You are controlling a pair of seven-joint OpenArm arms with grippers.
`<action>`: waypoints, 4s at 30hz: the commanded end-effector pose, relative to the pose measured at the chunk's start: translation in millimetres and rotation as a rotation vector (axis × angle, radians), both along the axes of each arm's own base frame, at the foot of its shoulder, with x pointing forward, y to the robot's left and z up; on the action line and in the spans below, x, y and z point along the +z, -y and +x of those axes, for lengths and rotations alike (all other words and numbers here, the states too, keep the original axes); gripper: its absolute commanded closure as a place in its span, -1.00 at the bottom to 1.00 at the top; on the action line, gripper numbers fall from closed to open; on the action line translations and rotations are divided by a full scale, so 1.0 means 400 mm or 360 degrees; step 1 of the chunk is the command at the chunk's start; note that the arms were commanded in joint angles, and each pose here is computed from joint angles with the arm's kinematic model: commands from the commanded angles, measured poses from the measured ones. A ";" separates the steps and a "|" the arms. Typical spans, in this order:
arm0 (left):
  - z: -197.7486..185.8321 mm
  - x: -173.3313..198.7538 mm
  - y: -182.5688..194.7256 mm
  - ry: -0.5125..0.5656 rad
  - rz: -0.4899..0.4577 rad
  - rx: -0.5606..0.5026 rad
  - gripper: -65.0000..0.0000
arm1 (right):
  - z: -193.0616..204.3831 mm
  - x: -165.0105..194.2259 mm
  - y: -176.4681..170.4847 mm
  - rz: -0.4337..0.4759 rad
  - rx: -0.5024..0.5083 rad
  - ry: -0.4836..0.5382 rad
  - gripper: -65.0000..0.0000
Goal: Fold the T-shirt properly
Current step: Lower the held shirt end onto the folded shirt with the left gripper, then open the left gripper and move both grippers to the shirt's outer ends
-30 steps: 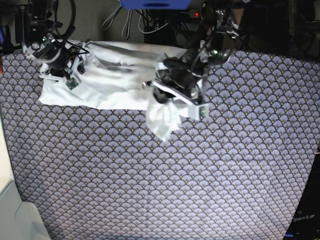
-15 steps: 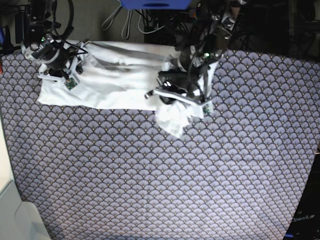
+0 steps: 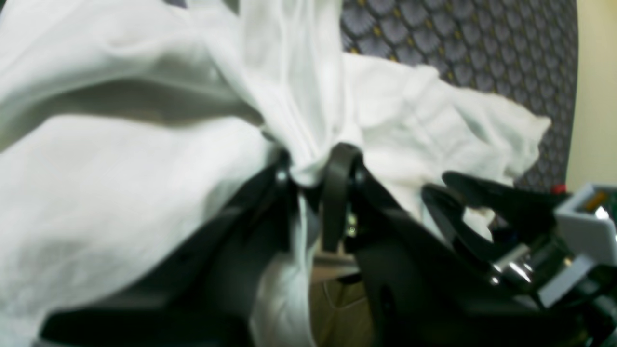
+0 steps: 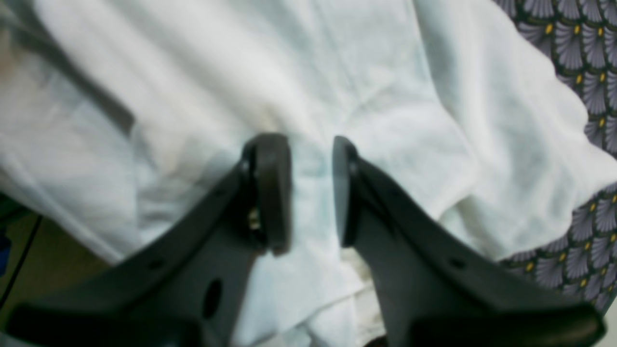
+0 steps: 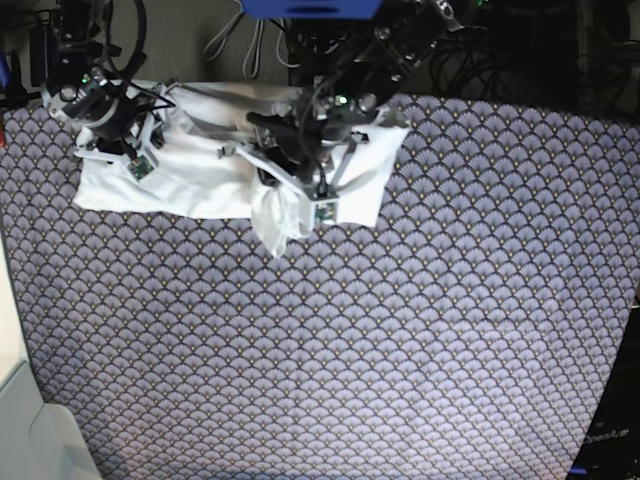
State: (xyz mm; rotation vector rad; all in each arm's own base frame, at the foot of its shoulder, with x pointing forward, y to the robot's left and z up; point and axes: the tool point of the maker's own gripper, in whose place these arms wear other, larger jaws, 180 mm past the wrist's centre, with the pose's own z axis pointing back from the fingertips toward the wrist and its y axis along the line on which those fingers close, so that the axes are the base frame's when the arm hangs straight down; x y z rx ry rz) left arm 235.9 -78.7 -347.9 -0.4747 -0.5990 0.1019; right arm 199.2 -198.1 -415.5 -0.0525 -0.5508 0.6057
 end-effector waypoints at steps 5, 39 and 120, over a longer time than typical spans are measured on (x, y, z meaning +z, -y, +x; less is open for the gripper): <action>0.017 0.029 0.028 0.0047 -0.0034 -0.0041 0.98 | 0.004 0.010 0.020 -0.0051 -0.0009 0.0010 0.57; 0.062 0.070 -0.148 -0.0162 -0.0377 0.0137 0.69 | 0.001 0.007 0.015 -0.0043 -0.0013 0.0006 0.57; 0.056 -0.170 -0.458 -0.0640 -0.0100 0.0597 1.00 | 0.275 0.315 -0.113 -0.0019 0.0135 0.0583 0.57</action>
